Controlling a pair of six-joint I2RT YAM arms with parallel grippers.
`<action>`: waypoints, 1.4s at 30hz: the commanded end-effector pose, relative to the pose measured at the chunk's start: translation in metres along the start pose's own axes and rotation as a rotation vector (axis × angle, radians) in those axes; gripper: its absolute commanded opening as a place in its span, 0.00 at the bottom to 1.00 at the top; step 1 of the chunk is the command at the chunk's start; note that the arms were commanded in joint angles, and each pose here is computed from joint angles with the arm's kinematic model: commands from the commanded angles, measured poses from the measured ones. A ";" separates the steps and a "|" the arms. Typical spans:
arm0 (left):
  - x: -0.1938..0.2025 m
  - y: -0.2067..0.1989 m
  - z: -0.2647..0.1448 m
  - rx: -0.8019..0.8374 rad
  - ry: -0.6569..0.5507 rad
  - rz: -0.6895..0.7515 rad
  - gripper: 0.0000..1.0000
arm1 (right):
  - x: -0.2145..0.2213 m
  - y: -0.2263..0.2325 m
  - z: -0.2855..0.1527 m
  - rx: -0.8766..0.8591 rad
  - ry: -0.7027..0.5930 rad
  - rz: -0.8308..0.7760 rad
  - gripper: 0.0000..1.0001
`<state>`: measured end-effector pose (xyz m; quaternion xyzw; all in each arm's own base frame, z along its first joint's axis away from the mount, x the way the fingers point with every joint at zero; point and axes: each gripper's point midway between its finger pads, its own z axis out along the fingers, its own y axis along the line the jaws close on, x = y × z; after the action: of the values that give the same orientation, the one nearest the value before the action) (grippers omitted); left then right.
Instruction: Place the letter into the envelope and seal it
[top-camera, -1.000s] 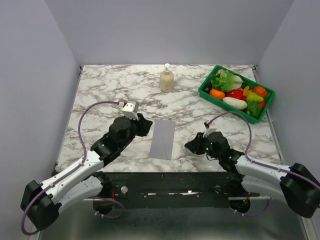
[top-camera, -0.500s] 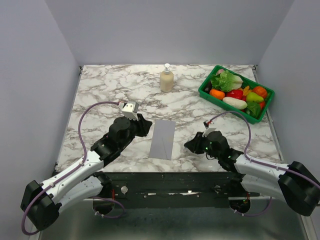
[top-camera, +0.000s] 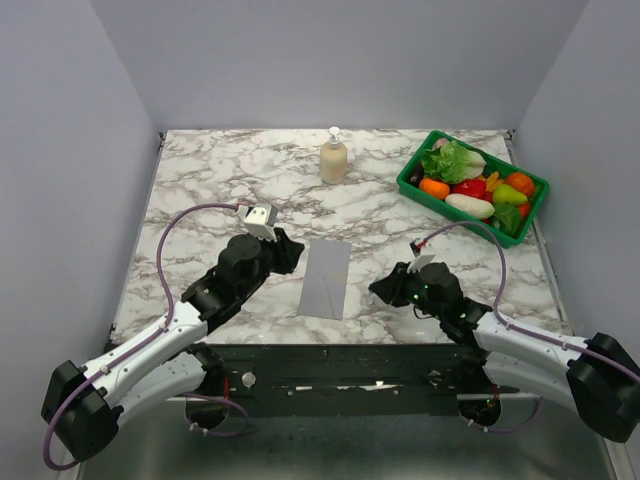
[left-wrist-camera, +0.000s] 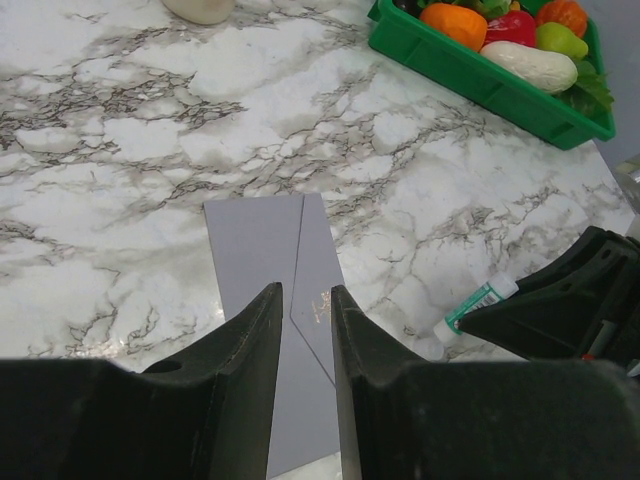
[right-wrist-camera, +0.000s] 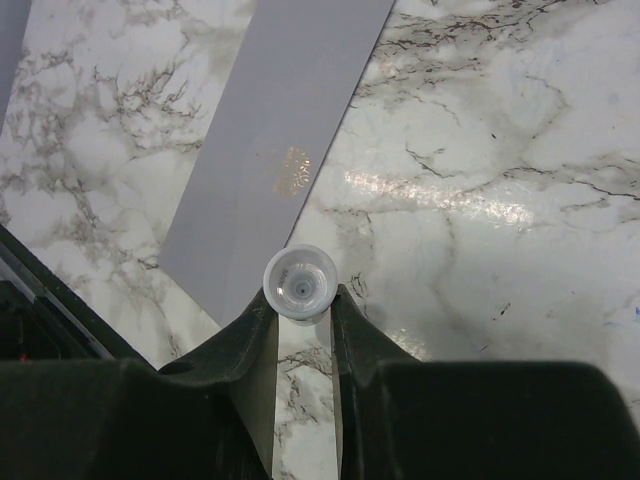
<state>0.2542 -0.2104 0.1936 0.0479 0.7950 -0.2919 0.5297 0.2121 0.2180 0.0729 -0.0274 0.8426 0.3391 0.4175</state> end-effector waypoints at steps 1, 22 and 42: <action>-0.003 -0.004 -0.002 0.029 -0.015 -0.007 0.34 | 0.003 -0.007 -0.002 0.020 0.010 -0.022 0.01; 0.000 -0.001 -0.004 0.025 -0.014 -0.008 0.34 | 0.022 -0.007 0.002 -0.004 0.097 -0.035 0.01; 0.002 -0.001 -0.003 0.025 -0.010 -0.013 0.34 | 0.013 -0.028 -0.001 0.099 0.052 -0.115 0.01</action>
<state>0.2517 -0.2092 0.1907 0.0493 0.7944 -0.2953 0.5284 0.2063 0.2129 0.0525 -0.0580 0.8609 0.3102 0.3991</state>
